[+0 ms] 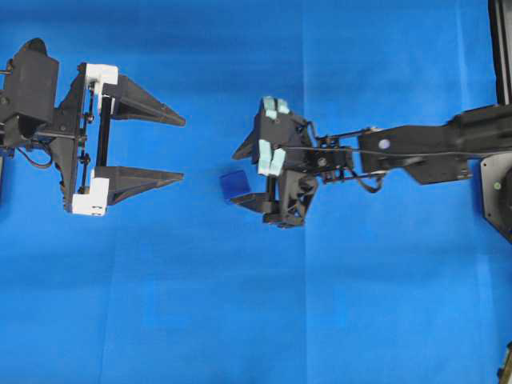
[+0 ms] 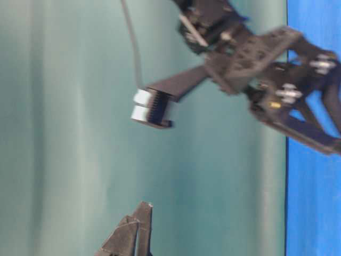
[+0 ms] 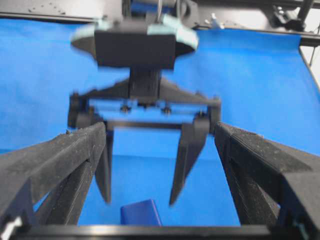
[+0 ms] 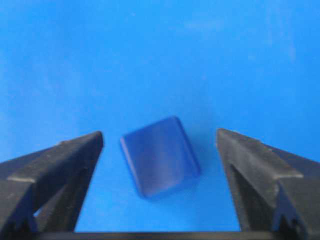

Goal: Handover the blue block to the right arm after grasping it with the left arm, then place it in the designated position.

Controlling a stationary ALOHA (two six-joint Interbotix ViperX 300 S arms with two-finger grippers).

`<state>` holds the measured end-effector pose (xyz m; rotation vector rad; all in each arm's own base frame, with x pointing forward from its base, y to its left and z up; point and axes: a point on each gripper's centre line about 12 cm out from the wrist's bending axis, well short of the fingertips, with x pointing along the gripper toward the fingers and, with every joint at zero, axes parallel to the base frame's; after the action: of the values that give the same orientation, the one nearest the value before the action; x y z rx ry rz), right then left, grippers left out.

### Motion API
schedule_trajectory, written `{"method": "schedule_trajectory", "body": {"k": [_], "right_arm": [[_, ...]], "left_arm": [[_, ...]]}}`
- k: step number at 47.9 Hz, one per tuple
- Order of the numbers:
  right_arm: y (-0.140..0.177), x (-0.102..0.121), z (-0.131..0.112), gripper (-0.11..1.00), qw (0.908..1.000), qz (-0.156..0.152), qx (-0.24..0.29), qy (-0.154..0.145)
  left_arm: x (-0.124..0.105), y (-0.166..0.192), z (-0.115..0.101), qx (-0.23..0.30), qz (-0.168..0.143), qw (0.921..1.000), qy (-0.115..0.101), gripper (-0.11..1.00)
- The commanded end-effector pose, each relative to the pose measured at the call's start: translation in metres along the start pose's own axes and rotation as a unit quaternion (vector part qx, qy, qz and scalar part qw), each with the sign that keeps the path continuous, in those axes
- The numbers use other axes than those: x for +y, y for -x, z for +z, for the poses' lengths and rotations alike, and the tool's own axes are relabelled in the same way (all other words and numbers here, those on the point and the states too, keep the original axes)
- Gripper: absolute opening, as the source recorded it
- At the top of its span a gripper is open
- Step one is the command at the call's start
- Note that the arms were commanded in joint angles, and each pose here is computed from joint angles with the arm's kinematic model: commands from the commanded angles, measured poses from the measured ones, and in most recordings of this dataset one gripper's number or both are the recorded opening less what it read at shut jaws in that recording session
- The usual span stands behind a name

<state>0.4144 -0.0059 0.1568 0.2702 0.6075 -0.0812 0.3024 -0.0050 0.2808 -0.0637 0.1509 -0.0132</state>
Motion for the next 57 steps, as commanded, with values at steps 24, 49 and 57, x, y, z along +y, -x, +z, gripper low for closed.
{"method": "schedule_trajectory", "body": {"k": [24, 49, 57], "right_arm": [[0.117, 0.018, 0.060, 0.87, 0.9963, 0.004, -0.084, 0.020], [0.173, 0.017, 0.063, 0.87, 0.9924, 0.006, -0.121, 0.020], [0.172, 0.017, 0.062, 0.87, 0.9925, 0.005, -0.120, 0.022]], "left_arm": [[-0.002, 0.000, 0.015, -0.022, -0.003, 0.9997, -0.002, 0.93], [-0.002, 0.000, 0.017, -0.024, -0.003, 0.9997, -0.001, 0.93], [-0.002, -0.001, 0.017, -0.024, -0.003, 0.9997, 0.000, 0.93]]}}
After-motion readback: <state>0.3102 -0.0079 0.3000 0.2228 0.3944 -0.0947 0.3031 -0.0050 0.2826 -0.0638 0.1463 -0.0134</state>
